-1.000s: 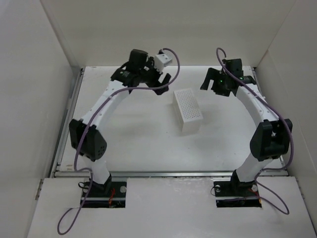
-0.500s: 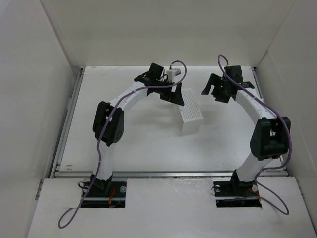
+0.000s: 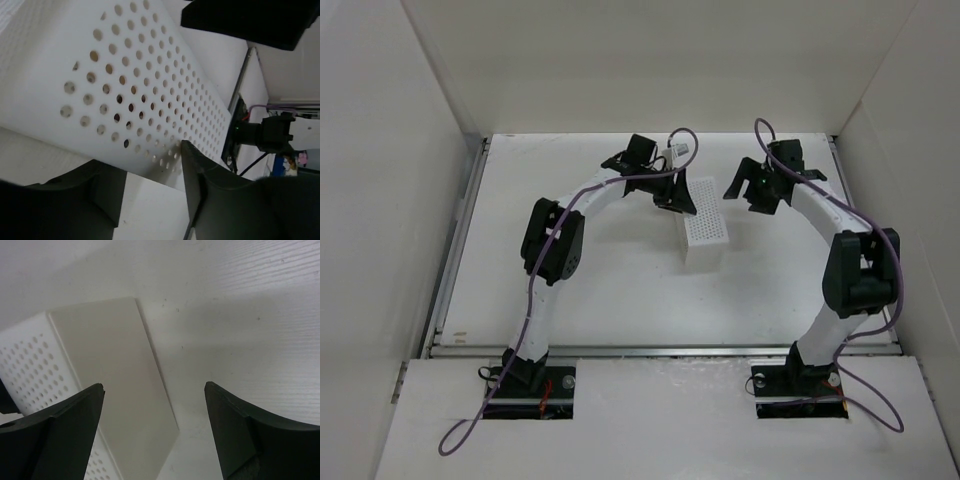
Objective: Build the wood block tower
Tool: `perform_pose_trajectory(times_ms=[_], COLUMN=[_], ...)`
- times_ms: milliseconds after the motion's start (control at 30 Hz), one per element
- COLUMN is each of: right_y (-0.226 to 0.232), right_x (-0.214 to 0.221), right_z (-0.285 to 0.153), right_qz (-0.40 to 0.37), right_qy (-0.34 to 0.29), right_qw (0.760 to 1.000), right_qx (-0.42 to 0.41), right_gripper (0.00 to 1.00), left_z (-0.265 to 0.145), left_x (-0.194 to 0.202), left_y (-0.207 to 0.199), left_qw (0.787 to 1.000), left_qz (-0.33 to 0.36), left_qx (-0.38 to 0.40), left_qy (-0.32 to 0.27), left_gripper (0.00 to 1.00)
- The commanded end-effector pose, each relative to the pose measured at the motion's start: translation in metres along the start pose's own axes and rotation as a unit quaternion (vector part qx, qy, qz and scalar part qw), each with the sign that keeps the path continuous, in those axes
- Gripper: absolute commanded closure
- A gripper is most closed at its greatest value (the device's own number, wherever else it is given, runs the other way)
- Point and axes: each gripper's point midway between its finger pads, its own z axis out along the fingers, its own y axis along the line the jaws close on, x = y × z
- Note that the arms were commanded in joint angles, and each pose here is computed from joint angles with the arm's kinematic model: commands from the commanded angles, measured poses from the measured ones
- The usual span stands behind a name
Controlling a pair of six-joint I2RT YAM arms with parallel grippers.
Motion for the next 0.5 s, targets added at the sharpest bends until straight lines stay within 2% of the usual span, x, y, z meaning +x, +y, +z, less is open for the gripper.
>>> perform_pose_trajectory(times_ms=[0,33,67,200,267,300,333,467], right_y=[0.009,0.010,0.012,0.015,0.015,0.015,0.013,0.010], right_x=[0.004,0.005,0.006,0.010,0.013,0.013,0.015,0.016], right_z=[0.010,0.009,0.009,0.013,0.015,0.015,0.018,0.018], right_qz=[-0.012,-0.012,-0.012,-0.017,-0.016,-0.016,-0.015,-0.018], right_qy=[0.004,0.006,0.008,0.016,0.022,0.022,0.026,0.028], right_qw=[0.999,0.999,0.999,0.998,0.998,0.998,0.998,0.998], right_qx=[-0.032,-0.036,-0.040,-0.056,-0.058,-0.058,-0.056,-0.050], right_gripper=[0.13,0.13,0.14,0.17,0.18,0.18,0.18,0.18], left_z=[-0.002,-0.004,-0.002,-0.006,-0.006,-0.006,-0.004,-0.007], left_x=[-0.021,-0.020,-0.019,-0.023,-0.025,-0.026,-0.024,-0.025], left_y=[-0.024,-0.021,-0.021,-0.023,-0.025,-0.026,-0.023,-0.018], left_qw=[0.998,0.998,0.997,0.994,0.993,0.993,0.993,0.989], left_qz=[0.027,0.019,0.015,-0.005,0.000,-0.002,-0.006,-0.029], left_qx=[0.048,0.059,0.069,0.111,0.118,0.119,0.118,0.143], left_qy=[-0.021,-0.019,-0.015,-0.016,-0.019,-0.020,-0.018,-0.024], left_gripper=[0.64,0.72,0.75,0.77,0.82,0.94,1.00,1.00])
